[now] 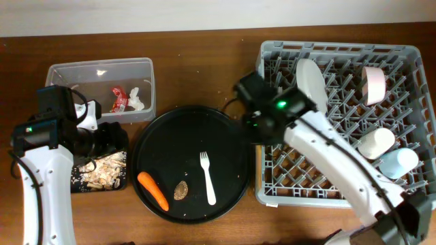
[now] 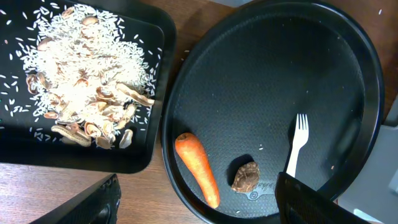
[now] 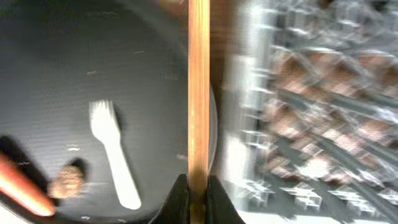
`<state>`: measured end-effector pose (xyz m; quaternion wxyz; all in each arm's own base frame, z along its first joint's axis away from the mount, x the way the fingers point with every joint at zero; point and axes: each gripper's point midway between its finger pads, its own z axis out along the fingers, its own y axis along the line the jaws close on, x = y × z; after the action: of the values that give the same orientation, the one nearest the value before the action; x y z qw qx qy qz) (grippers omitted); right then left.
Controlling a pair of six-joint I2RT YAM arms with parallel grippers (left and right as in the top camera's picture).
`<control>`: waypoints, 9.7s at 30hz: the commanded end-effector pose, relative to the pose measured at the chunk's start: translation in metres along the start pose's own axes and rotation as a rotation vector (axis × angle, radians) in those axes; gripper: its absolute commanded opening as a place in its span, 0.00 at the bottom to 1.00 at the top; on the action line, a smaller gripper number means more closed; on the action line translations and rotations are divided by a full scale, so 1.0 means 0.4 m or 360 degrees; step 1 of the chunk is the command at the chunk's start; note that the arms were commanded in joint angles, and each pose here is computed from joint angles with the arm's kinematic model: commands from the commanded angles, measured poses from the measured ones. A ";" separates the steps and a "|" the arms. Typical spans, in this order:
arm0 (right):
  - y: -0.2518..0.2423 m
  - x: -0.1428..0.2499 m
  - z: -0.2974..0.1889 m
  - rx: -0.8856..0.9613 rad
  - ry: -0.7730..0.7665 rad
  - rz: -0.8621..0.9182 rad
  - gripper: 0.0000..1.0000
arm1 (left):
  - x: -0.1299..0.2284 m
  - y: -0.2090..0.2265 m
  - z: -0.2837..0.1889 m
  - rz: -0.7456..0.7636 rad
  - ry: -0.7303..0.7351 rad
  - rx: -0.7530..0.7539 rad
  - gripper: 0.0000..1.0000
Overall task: Sort waste into correct bins and load items into the dishwasher rack
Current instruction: 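Place the chopstick into the rack's left side and release, then grasp the white plastic fork with the right gripper, then place the fork into the rack's left side and release, then grasp the orange carrot on the round tray with the left gripper, then carry the carrot left and drop it onto the black rectangular tray, then move the left gripper back over the brown mushroom on the round tray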
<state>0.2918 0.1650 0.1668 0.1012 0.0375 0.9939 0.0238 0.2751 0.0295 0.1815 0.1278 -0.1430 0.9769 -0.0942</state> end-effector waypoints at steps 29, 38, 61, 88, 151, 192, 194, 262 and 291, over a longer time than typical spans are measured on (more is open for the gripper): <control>0.031 -0.080 0.008 -0.0189 -0.0090 -0.0116 0.33 | 0.005 -0.002 0.007 -0.0013 0.0020 0.0016 0.79; 0.225 0.104 0.184 -0.0170 0.0129 -0.0486 0.34 | 0.005 -0.002 0.007 -0.0013 0.0020 0.0016 0.79; 0.334 0.155 0.425 -0.0096 0.0158 -0.0499 0.47 | 0.004 -0.002 0.007 -0.0012 0.0020 0.0016 0.79; -0.036 -0.132 -0.001 0.0215 -0.0179 0.0028 0.10 | 0.005 -0.002 0.007 -0.0013 0.0020 0.0016 0.79; -0.068 -0.050 -0.167 -0.0314 -0.0234 -0.0363 0.74 | 0.224 -0.075 0.201 -0.0053 0.0460 0.0159 0.80; -0.346 -0.051 -0.151 -0.0100 -0.0075 0.0001 0.77 | 0.318 -0.005 0.403 -0.0244 0.0326 -0.0135 0.64; -0.346 -0.050 -0.151 -0.0100 -0.0071 0.0001 0.77 | 0.317 -0.005 0.403 -0.0243 0.0322 -0.0133 0.49; -0.362 -0.023 -0.148 -0.0045 -0.0003 0.0006 0.77 | -0.067 0.464 0.253 -0.1059 -0.0172 -0.0581 0.64; -0.362 -0.024 -0.147 -0.0046 -0.0005 0.0006 0.78 | 0.380 -0.177 0.378 0.0480 0.0600 -0.0152 0.74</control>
<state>0.2781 0.0214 0.2143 0.0959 0.0340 0.9939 0.0428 0.2032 -0.1048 0.0267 -0.0377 0.0301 0.9974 -0.0527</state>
